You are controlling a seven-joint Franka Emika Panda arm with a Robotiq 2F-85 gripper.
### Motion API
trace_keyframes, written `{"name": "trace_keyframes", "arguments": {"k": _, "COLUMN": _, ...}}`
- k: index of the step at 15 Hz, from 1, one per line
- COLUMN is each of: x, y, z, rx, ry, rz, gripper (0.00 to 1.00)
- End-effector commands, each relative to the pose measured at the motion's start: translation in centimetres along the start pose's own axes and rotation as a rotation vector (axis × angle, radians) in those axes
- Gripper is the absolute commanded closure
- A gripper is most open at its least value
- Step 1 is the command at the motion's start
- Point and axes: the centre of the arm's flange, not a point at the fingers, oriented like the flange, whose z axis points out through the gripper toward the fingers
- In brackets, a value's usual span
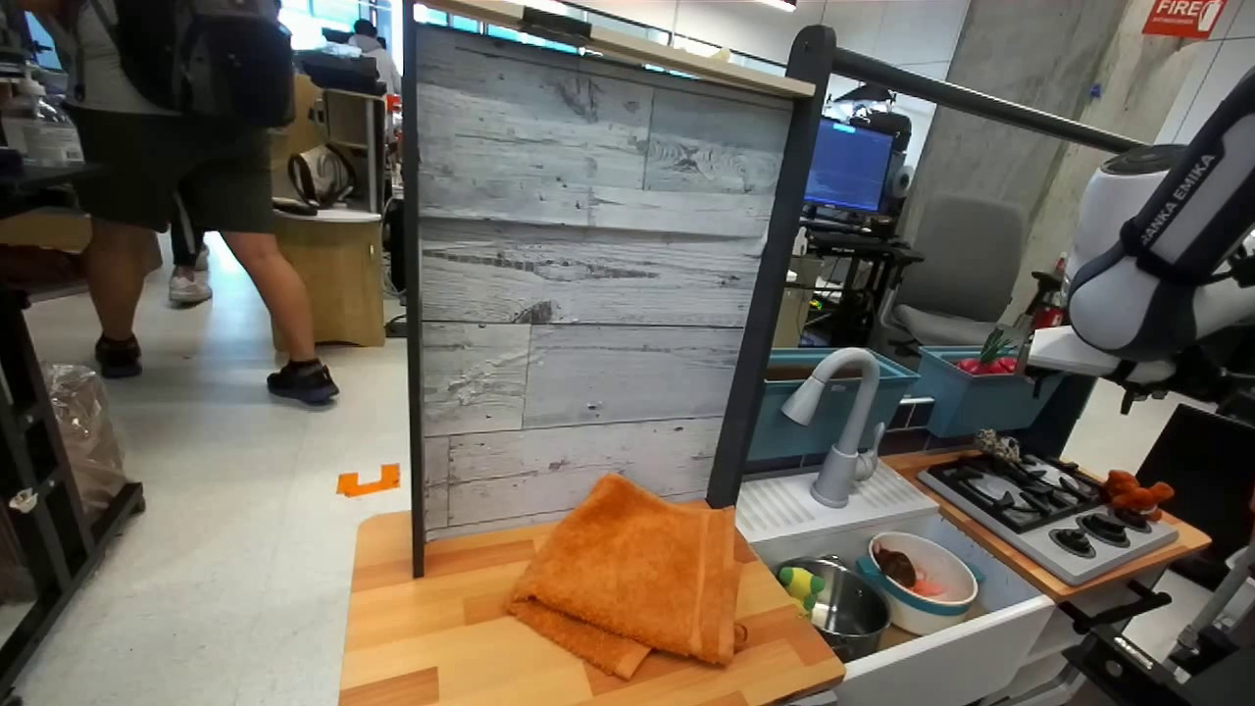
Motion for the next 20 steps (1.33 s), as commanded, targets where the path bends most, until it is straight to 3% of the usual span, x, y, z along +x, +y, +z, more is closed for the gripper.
{"name": "trace_keyframes", "arguments": {"k": 1, "x": -0.1, "y": -0.2, "z": -0.1, "rx": -0.001, "ry": -0.002, "rz": -0.002, "gripper": 0.0}}
{"name": "trace_keyframes", "arguments": {"k": 3, "x": 0.0, "y": -0.2, "z": 0.7, "rx": 0.001, "ry": 0.038, "rz": -0.07, "gripper": 0.0}}
{"name": "trace_keyframes", "arguments": {"k": 4, "x": 0.2, "y": -0.4, "z": 1.4, "rx": -0.057, "ry": 0.05, "rz": -0.142, "gripper": 0.0}}
{"name": "trace_keyframes", "arguments": {"k": 8, "x": 0.1, "y": -1.6, "z": 5.2, "rx": -0.251, "ry": -0.035, "rz": -0.254, "gripper": 0.0}}
{"name": "trace_keyframes", "arguments": {"k": 12, "x": 1.0, "y": -4.1, "z": 6.9, "rx": -0.369, "ry": -0.006, "rz": -0.407, "gripper": 0.0}}
{"name": "trace_keyframes", "arguments": {"k": 13, "x": 1.3, "y": -4.8, "z": 7.0, "rx": -0.344, "ry": 0.012, "rz": -0.38, "gripper": 0.0}}
{"name": "trace_keyframes", "arguments": {"k": 14, "x": -0.8, "y": -2.7, "z": 5.6, "rx": -0.33, "ry": -0.027, "rz": -0.355, "gripper": 0.0}}
{"name": "trace_keyframes", "arguments": {"k": 17, "x": -0.1, "y": -3.9, "z": 6.1, "rx": -0.321, "ry": -0.001, "rz": -0.365, "gripper": 0.0}}
{"name": "trace_keyframes", "arguments": {"k": 18, "x": -0.4, "y": -3.2, "z": 4.9, "rx": -0.187, "ry": -0.05, "rz": -0.385, "gripper": 0.0}}
{"name": "trace_keyframes", "arguments": {"k": 20, "x": -1.3, "y": -2.8, "z": 3.5, "rx": -0.101, "ry": -0.055, "rz": -0.393, "gripper": 0.0}}
